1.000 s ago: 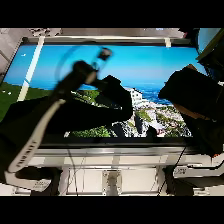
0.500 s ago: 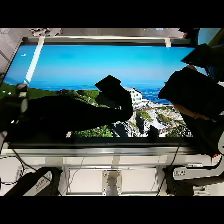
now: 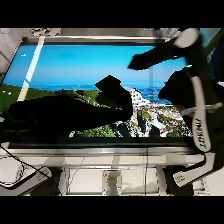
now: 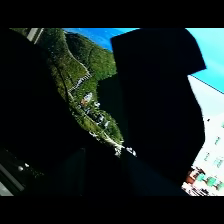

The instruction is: Fold the clothes and pants, and hang the long-sleeved shirts on hangers.

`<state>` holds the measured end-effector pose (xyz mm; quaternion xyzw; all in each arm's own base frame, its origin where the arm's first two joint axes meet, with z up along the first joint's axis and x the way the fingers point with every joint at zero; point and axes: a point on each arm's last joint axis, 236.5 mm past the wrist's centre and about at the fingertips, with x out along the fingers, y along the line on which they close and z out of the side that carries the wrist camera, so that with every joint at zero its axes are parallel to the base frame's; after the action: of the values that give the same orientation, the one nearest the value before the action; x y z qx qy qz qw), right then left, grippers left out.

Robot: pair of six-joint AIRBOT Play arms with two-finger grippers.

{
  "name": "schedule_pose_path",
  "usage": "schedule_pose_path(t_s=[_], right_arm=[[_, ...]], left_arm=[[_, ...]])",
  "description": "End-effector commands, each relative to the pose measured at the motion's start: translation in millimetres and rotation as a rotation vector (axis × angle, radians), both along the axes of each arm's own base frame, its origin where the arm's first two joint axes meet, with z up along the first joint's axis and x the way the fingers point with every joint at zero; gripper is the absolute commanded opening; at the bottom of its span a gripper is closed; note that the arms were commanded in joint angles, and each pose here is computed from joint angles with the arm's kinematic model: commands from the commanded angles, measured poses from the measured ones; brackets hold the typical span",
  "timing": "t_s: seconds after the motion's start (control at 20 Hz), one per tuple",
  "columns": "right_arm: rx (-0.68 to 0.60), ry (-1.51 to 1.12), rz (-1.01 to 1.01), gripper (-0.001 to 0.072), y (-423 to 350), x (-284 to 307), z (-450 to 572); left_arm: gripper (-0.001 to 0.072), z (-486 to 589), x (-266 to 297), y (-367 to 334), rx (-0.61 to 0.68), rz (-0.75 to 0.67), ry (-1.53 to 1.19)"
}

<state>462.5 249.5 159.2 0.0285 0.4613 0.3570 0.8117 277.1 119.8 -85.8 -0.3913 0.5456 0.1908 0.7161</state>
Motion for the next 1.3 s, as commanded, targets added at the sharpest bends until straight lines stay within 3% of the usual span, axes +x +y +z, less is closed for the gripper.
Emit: schedule_pose_path(t_s=[0.0,0.05,0.15,0.2,0.3,0.5,0.85,1.05,1.25], right_arm=[[-0.020,0.035,0.130,0.0334,85,-19,-51],[-0.027,0.064,0.167,0.0485,104,-29,-67],[-0.054,0.119,0.238,0.0520,137,-51,-102],[-0.063,0.137,0.265,0.0520,152,-60,-118],[-0.065,0.135,0.300,0.0520,180,-73,-138],[-0.012,0.025,0.319,0.0514,228,-76,-145],[0.176,0.202,0.483,0.0514,266,-136,-143],[0.100,0.142,0.532,0.0514,261,-137,-155],[-0.143,0.150,0.648,0.0515,216,-146,-191]], left_arm=[[0.0694,6,41,5,-0.068,0.095,-0.178],[0.0694,8,45,10,-0.054,0.115,-0.196],[0.0685,7,46,14,-0.036,0.113,-0.204],[0.0583,7,46,14,-0.023,0.082,-0.207],[0.0037,6,46,13,-0.010,0.048,-0.210],[0.0017,7,43,-2,-0.053,-0.008,-0.203],[0.0015,36,12,-95,-0.163,-0.396,-0.171],[0.0014,13,-4,-177,-0.182,-0.618,-0.113],[0.0014,9,-2,-233,-0.155,-0.728,-0.122]])
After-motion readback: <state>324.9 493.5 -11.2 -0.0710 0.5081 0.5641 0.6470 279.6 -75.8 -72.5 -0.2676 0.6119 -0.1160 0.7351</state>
